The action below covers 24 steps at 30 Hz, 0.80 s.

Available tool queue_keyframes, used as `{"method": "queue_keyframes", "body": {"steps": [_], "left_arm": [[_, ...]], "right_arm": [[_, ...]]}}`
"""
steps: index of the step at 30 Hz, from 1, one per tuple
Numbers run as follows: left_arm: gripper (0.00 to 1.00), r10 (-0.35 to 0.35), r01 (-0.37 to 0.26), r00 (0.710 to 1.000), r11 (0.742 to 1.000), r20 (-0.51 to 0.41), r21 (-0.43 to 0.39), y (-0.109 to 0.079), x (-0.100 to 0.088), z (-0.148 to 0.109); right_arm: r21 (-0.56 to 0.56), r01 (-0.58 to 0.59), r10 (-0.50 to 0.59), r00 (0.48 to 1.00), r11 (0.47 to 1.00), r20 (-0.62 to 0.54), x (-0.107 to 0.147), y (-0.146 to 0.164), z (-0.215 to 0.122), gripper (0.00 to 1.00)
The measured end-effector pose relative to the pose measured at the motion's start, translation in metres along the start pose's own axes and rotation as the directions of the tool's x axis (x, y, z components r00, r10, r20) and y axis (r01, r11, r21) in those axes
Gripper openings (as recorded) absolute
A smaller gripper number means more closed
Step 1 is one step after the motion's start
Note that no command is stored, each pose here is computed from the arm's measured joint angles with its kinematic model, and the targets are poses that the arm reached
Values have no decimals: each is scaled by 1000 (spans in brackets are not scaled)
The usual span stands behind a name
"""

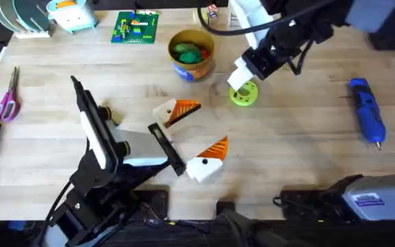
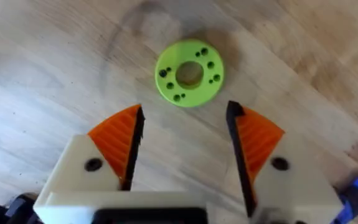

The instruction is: Pick up the gripper from the table and insert it into the empty holder that is missing its gripper. Then pick up a screw, insert it into the mounting hole, and use the screwdriver to tighten it. Finally, clean up the table by picking up the vegetable and placing it into the bucket.

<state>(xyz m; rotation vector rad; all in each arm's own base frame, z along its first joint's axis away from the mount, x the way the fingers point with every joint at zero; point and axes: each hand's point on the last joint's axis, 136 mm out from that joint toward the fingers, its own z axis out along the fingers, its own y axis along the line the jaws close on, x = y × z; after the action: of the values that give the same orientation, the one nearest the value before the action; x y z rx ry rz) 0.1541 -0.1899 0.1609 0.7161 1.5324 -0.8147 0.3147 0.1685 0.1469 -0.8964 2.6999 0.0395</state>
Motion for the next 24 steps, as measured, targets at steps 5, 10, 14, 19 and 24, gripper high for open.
{"method": "queue_keyframes", "body": {"steps": [5, 10, 14, 19, 24], "left_arm": [[993, 0, 0, 1000, 1000, 0, 0, 0, 0, 0], [992, 0, 0, 1000, 1000, 0, 0, 0, 0, 0], [993, 0, 0, 1000, 1000, 0, 0, 0, 0, 0], [993, 0, 0, 1000, 1000, 0, 0, 0, 0, 0], [993, 0, 0, 1000, 1000, 0, 0, 0, 0, 0]], "right_arm": [[14, -119, 120, 992, 993, -47, 25, -26, -9, 803], [-15, -209, 206, 974, 978, -95, 55, -27, 12, 958], [-30, -254, 255, 966, 967, 35, 49, -24, 21, 963], [-81, -248, 260, 939, 965, 224, 16, -15, 17, 968], [-117, -204, 225, 949, 972, 219, 3, 7, 35, 969]]}}
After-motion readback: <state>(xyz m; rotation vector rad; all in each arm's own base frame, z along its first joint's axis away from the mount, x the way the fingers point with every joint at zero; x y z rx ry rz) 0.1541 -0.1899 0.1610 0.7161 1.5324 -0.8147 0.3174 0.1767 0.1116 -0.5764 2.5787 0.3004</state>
